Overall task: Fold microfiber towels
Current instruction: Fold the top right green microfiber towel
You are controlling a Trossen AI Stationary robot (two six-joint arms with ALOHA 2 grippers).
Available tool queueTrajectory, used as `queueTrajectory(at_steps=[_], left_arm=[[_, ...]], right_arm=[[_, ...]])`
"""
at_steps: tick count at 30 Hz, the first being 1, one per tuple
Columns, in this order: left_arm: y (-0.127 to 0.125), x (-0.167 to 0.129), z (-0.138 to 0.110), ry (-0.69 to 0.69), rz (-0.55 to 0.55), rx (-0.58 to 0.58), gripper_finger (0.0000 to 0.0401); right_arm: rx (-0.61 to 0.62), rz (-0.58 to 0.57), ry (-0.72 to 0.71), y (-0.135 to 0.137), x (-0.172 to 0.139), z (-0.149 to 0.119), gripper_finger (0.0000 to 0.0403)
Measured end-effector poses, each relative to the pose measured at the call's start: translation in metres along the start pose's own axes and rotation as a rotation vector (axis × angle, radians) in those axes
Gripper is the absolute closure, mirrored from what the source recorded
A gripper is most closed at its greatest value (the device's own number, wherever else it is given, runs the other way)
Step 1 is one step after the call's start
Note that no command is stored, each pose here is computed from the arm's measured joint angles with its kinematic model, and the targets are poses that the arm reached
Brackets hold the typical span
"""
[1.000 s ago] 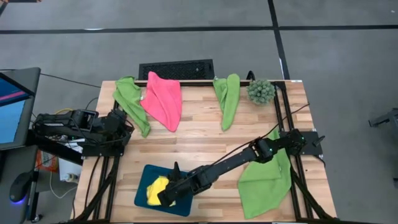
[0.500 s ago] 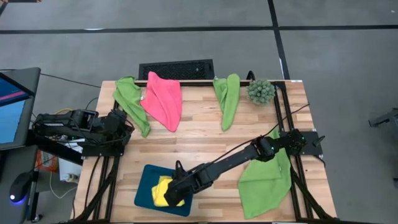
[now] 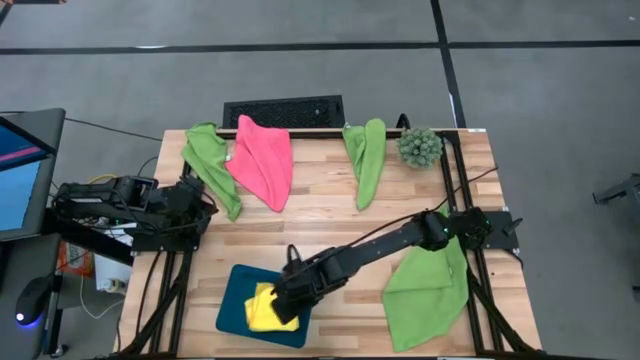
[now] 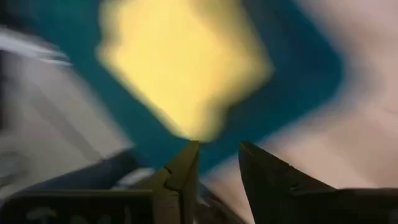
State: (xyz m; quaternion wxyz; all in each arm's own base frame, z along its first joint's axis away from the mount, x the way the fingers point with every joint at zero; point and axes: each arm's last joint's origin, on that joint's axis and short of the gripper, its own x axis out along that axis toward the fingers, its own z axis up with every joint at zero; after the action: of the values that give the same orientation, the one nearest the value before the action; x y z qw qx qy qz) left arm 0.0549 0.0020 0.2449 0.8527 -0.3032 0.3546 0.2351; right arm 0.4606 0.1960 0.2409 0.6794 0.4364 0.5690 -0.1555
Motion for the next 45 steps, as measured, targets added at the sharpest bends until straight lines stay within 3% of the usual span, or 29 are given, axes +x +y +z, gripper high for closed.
queueTrajectory(at_steps=[2, 4, 6, 9, 14, 17, 21, 24, 32, 38, 45], left_arm=[[-0.004, 0.000, 0.002, -0.008, -0.055, 0.000, 0.0336], [-0.010, 0.000, 0.006, -0.022, -0.131, 0.018, 0.0336], [-0.016, 0.001, 0.010, -0.057, -0.204, 0.027, 0.0336], [-0.024, 0.006, 0.016, -0.119, -0.246, 0.025, 0.0336], [-0.039, 0.016, 0.034, -0.252, -0.229, 0.007, 0.0336], [-0.047, 0.027, 0.046, -0.251, -0.208, 0.030, 0.0336], [-0.054, 0.047, 0.069, -0.182, -0.237, 0.027, 0.0328], [-0.059, 0.060, 0.094, -0.165, -0.324, 0.036, 0.0315], [-0.048, 0.099, 0.146, -0.115, -0.296, 0.078, 0.0254], [-0.042, 0.122, 0.167, -0.087, -0.348, 0.071, 0.0202], [-0.031, 0.133, 0.176, -0.062, -0.378, 0.033, 0.0172]], right_arm=[[-0.003, -0.045, -0.011, -0.003, -0.009, -0.006, 0.0266], [-0.022, -0.167, -0.044, -0.012, -0.023, -0.018, 0.0266], [-0.052, -0.196, -0.109, -0.013, -0.038, -0.028, 0.0266], [-0.043, -0.331, -0.174, -0.027, -0.070, -0.038, 0.0266], [0.006, -0.320, -0.375, -0.048, -0.135, -0.022, 0.0266], [-0.025, -0.325, -0.459, -0.068, -0.170, -0.009, 0.0266], [-0.057, -0.393, -0.510, -0.099, -0.196, 0.013, 0.0267], [-0.075, -0.461, -0.495, -0.127, -0.207, 0.025, 0.0267], [-0.077, -0.693, -0.352, -0.220, -0.171, 0.039, 0.0219], [-0.282, -0.591, -0.375, -0.249, -0.105, 0.049, 0.0163], [-0.539, -0.602, -0.294, -0.279, -0.061, 0.063, 0.0154]])
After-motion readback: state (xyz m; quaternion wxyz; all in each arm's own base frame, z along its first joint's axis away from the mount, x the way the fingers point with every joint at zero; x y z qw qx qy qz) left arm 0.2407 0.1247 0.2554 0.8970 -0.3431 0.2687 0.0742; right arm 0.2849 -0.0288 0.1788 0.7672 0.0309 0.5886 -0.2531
